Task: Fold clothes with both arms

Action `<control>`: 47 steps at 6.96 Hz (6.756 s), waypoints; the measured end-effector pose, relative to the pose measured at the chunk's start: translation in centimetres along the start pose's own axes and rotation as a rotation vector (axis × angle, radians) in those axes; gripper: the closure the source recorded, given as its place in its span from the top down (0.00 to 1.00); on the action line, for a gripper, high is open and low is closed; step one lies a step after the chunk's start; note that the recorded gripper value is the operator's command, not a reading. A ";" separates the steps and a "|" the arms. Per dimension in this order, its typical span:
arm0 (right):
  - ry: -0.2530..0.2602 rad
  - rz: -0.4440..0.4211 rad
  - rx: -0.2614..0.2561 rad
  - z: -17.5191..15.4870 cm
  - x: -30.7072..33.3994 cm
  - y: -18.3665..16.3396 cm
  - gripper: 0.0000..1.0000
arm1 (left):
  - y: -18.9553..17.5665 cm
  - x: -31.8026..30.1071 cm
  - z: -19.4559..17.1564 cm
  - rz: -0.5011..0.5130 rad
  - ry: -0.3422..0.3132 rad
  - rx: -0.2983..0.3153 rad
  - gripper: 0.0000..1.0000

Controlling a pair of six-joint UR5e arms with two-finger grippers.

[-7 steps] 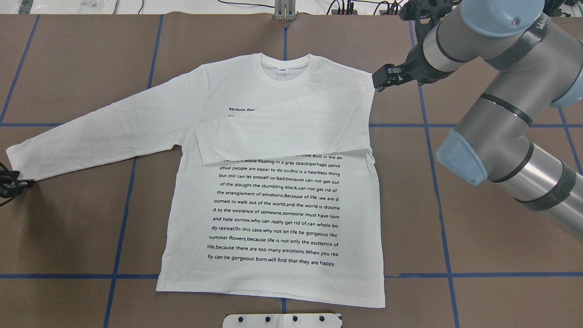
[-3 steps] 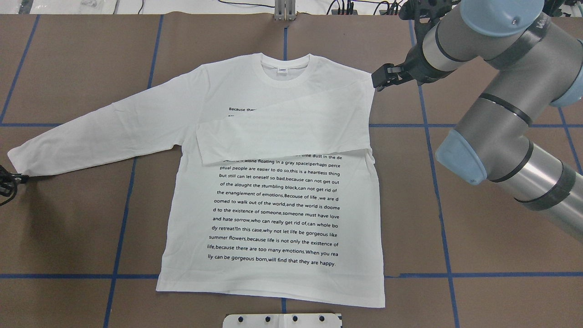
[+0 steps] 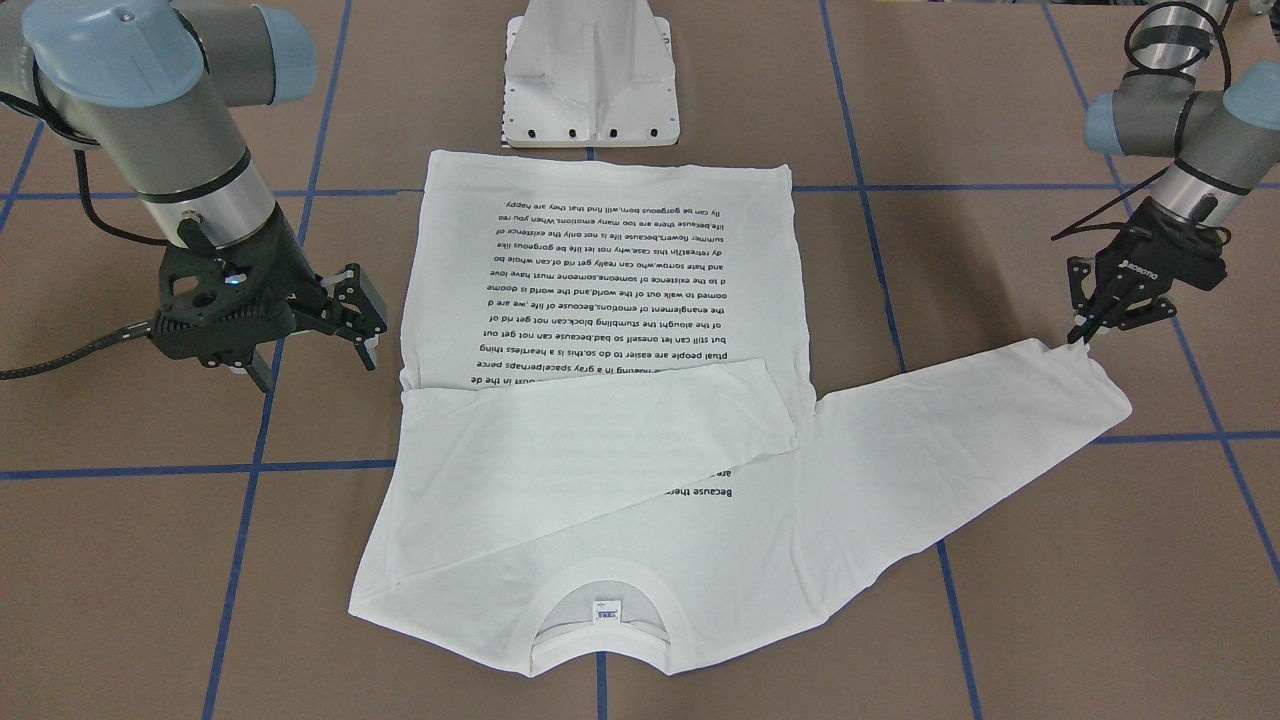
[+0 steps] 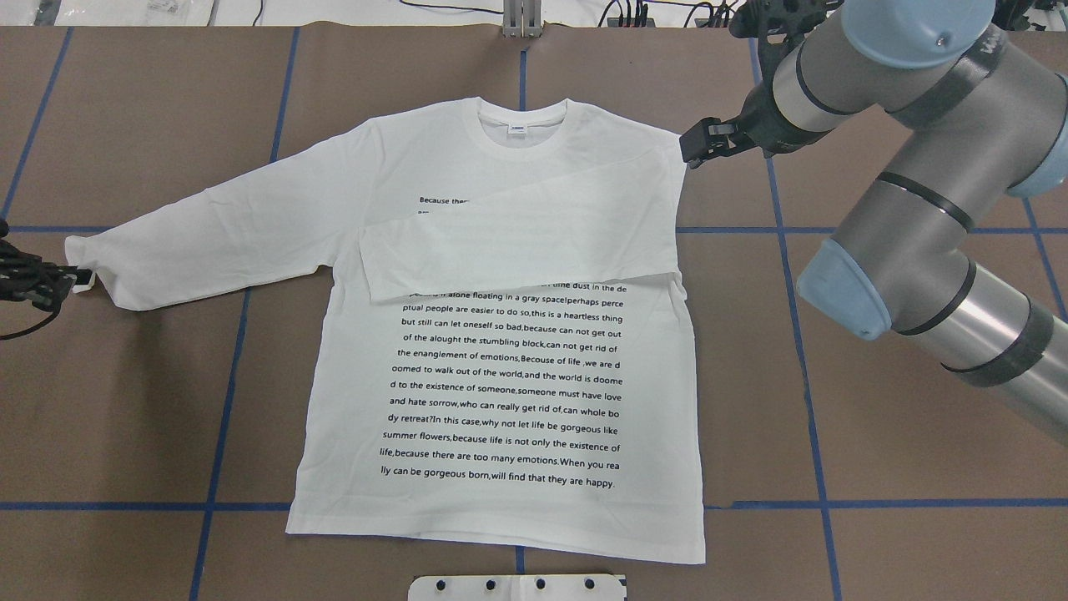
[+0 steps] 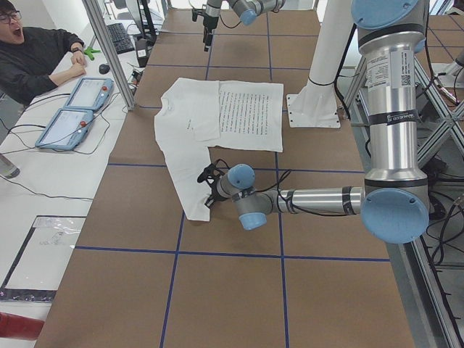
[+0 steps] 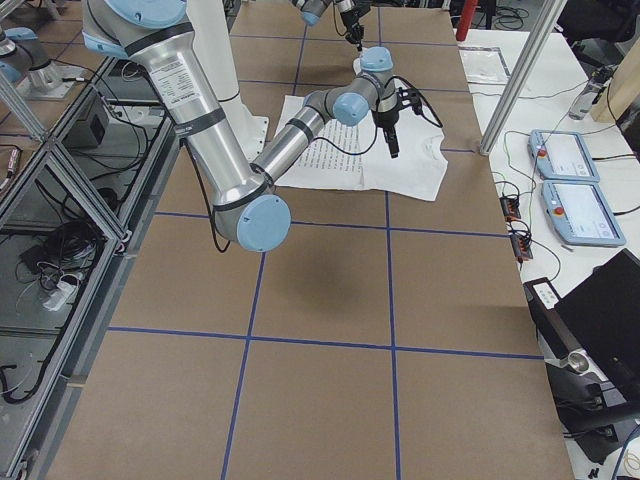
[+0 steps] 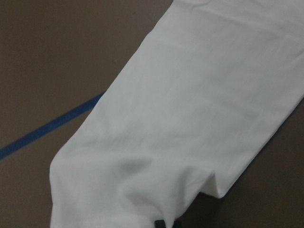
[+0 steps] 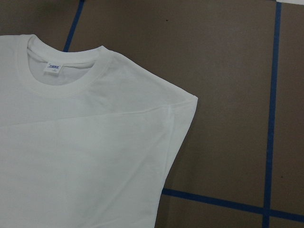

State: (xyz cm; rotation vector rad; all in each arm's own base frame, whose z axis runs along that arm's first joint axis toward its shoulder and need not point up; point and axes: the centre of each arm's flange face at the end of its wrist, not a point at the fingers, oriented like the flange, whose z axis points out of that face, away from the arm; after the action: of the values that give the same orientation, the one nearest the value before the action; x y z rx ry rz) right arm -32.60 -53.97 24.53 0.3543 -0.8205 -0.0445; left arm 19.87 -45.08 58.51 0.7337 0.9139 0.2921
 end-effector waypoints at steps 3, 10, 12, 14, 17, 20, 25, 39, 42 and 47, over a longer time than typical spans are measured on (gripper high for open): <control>0.002 0.001 0.000 0.1 0.0 0.1 1.00 | -15.1 7.0 3.1 -0.237 0.131 0.161 0.00; 0.006 0.002 -0.005 0.4 0.1 0.1 1.00 | -35.2 41.2 12.2 -0.705 0.340 0.197 0.00; 0.006 0.002 -0.005 0.4 0.1 0.1 1.00 | -33.7 46.7 13.2 -0.696 0.381 0.164 0.02; 0.006 0.002 -0.006 0.5 0.1 0.2 1.00 | -30.8 50.6 14.4 -0.664 0.404 0.113 1.00; 0.002 -0.004 -0.014 0.8 -0.5 0.6 1.00 | -28.5 51.3 15.2 -0.582 0.372 0.087 1.00; 0.013 0.000 -0.006 2.9 -4.9 2.2 1.00 | -30.0 40.8 10.3 -0.364 0.231 -0.014 1.00; 0.185 0.102 0.053 14.0 -20.0 1.7 0.80 | -29.2 20.4 2.4 -0.050 0.128 -0.091 1.00; 0.242 0.092 0.086 18.7 -18.6 4.4 0.00 | -28.9 20.1 2.4 -0.070 0.125 -0.091 1.00; 0.263 0.061 0.100 17.0 -11.2 4.7 0.00 | -29.1 20.3 2.4 -0.088 0.127 -0.090 1.00; 0.297 0.007 0.094 17.1 -7.2 5.5 1.00 | -29.3 20.5 2.3 -0.093 0.129 -0.087 1.00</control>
State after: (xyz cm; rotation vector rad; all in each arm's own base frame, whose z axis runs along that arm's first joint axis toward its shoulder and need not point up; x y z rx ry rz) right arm -50.40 -52.59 31.98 0.4350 -0.5303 0.0522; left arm 31.81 -56.65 26.73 0.5956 1.0484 0.2975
